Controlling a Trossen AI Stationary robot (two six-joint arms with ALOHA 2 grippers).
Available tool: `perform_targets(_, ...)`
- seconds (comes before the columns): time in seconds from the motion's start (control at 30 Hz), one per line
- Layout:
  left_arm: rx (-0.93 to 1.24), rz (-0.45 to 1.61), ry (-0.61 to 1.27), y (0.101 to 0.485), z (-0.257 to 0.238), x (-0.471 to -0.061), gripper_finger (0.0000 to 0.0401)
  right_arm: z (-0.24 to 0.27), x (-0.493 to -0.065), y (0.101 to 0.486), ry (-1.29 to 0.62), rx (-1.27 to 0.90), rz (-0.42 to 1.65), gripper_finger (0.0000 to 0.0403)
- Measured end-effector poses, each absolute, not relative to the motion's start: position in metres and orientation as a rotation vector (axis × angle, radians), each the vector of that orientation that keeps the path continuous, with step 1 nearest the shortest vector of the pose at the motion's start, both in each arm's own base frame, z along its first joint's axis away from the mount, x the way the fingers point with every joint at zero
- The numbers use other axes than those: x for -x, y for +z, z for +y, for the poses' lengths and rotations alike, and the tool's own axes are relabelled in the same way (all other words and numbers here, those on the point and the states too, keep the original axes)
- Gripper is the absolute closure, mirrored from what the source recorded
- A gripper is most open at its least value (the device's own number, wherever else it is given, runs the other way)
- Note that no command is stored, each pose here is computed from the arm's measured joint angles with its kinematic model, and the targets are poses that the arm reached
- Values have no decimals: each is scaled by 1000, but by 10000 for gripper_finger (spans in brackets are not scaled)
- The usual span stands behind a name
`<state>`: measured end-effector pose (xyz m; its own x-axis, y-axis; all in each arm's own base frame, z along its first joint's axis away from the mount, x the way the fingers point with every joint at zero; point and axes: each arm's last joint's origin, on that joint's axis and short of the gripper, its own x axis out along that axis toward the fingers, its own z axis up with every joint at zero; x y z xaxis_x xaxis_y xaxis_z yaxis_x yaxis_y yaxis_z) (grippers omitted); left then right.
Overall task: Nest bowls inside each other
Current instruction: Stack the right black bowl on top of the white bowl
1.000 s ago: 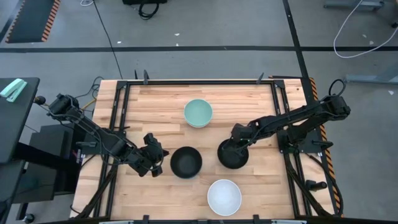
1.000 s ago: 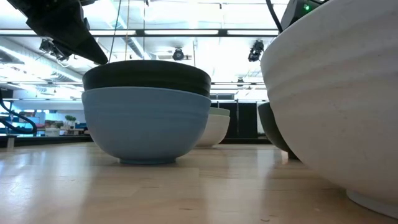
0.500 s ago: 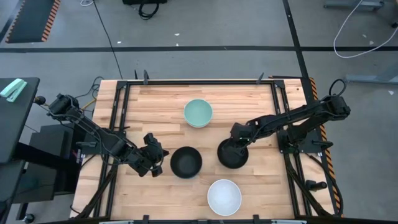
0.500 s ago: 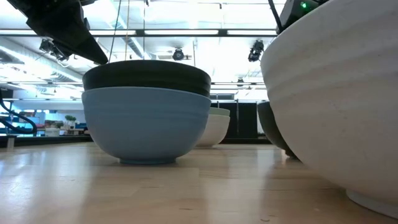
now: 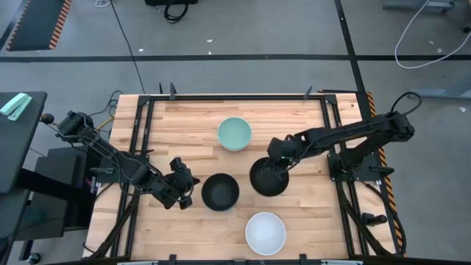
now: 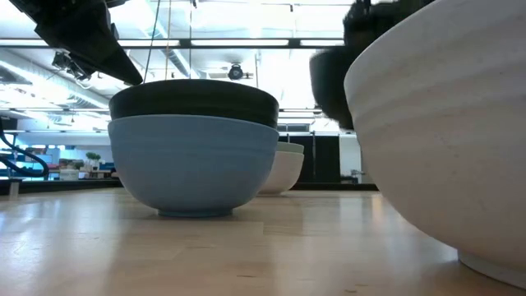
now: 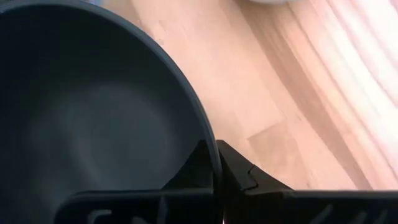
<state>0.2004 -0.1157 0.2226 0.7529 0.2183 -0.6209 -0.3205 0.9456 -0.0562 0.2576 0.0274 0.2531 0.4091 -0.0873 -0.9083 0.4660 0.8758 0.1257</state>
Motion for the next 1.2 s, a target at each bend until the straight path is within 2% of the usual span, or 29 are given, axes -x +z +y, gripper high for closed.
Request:
perform_targets(0.23, 163, 656, 296, 223, -116, -200, 367, 53, -261, 297, -287, -395, 1026, 398)
perform_targets(0.4, 163, 656, 296, 223, -116, -200, 371, 77, -255, 309, -253, -390, 1005, 398)
perform_targets(0.8, 147, 658, 289, 223, -116, -200, 381, 129, -240, 301, -191, -419, 1041, 398)
perform_targets(1.2, 152, 654, 289, 223, -116, -201, 378, 173, -252, 269, -125, -394, 1136, 398)
